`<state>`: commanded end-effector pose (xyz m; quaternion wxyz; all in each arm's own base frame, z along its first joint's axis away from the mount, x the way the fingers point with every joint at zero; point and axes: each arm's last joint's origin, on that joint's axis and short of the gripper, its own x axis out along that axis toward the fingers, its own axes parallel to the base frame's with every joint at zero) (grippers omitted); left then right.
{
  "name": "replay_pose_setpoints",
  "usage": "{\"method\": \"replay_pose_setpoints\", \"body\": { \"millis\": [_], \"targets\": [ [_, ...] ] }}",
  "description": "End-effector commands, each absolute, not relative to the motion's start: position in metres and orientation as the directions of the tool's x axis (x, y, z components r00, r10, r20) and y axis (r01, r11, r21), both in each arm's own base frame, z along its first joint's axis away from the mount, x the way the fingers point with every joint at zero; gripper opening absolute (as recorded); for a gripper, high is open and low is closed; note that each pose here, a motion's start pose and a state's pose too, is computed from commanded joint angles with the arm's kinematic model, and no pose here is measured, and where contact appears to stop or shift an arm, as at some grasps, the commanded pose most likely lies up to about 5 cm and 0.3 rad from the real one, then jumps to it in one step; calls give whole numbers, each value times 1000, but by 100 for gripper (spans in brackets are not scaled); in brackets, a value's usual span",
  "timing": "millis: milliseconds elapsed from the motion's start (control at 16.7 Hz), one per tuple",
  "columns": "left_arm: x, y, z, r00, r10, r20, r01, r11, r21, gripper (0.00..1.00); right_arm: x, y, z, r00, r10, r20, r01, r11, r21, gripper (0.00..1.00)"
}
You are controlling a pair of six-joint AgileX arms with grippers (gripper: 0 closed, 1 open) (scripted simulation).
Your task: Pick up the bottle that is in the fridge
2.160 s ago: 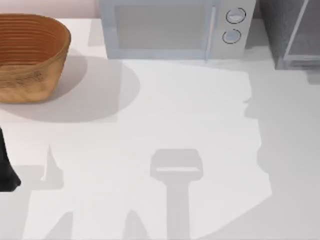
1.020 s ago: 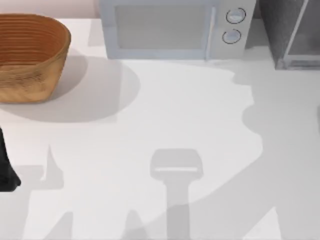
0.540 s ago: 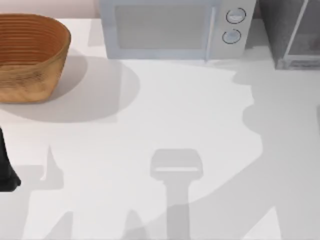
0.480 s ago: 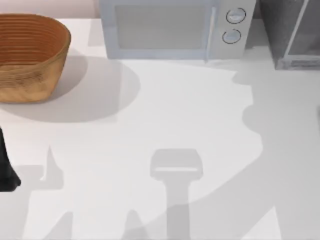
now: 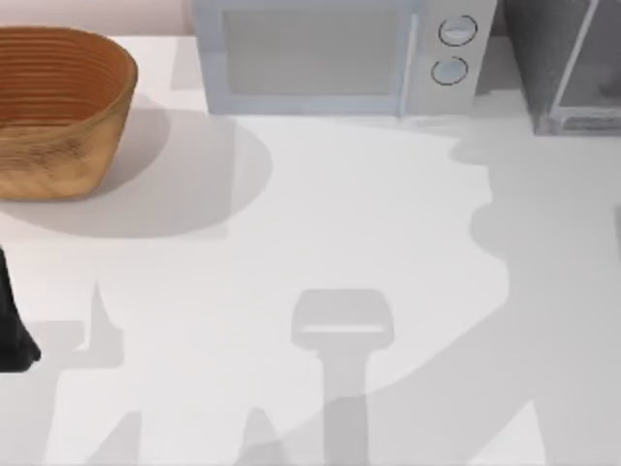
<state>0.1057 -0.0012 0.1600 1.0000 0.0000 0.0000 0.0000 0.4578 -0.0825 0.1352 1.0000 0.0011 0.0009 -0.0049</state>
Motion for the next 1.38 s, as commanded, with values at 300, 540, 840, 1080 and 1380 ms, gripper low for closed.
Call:
{"method": "replay_pose_setpoints", "body": {
  "millis": [300,540,840,1080,1380],
  "targets": [
    [106,-1,160,1000,0,0,0,1000,0,100,458,-82,135,1000,-10,-2,10,1000,2,0],
    [106,-1,160,1000,0,0,0,1000,0,100,457,-84,140,1000,-13,-3,13,1000,4,0],
    [106,-1,160,1000,0,0,0,1000,0,100,458,-84,172,1000,-12,-5,12,1000,5,0],
    [106,-1,160,1000,0,0,0,1000,0,100,457,-84,186,1000,-12,-1,12,1000,3,0],
    [106,-1,160,1000,0,0,0,1000,0,100,449,-84,186,1000,-13,0,13,1000,4,0]
  ]
}}
